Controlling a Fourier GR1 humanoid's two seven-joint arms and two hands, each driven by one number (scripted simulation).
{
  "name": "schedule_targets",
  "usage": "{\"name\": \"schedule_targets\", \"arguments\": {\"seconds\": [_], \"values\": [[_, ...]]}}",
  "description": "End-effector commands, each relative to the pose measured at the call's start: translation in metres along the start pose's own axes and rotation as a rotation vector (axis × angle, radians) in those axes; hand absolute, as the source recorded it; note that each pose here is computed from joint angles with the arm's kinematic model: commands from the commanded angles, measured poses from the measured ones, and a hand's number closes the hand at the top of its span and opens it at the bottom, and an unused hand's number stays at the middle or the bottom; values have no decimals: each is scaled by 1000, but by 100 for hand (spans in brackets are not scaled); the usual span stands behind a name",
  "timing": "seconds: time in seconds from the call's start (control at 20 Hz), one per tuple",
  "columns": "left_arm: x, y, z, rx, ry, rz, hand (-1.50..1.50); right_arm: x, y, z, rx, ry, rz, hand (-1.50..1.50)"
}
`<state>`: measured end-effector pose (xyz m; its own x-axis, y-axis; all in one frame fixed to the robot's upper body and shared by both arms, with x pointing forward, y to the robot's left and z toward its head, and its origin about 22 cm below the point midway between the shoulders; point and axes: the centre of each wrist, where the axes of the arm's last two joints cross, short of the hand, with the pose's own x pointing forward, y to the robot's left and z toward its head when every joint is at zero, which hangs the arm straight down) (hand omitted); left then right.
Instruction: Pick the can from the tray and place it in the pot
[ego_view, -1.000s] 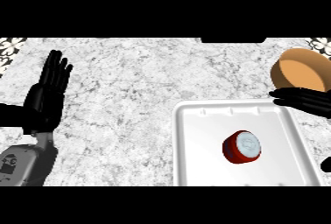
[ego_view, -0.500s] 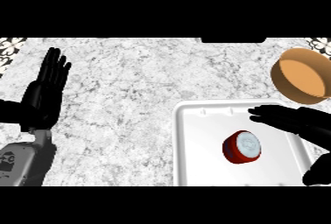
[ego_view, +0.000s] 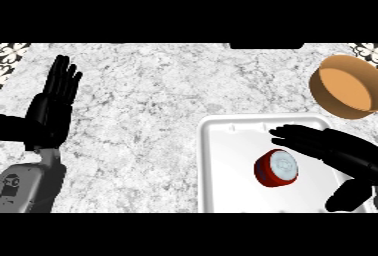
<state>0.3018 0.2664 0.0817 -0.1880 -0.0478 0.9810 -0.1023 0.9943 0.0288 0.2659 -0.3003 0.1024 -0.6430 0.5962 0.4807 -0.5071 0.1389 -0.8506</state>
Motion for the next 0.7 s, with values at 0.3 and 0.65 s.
{"name": "schedule_targets", "arguments": {"seconds": [0.3,0.65], "values": [[-21,-1,10,-3,1,-1,0,8,19,-38,-5,102,61,-150],[-4,-8,7,-17,-1,12,0,-19,55,-48,-1,82,46,-150]]}}
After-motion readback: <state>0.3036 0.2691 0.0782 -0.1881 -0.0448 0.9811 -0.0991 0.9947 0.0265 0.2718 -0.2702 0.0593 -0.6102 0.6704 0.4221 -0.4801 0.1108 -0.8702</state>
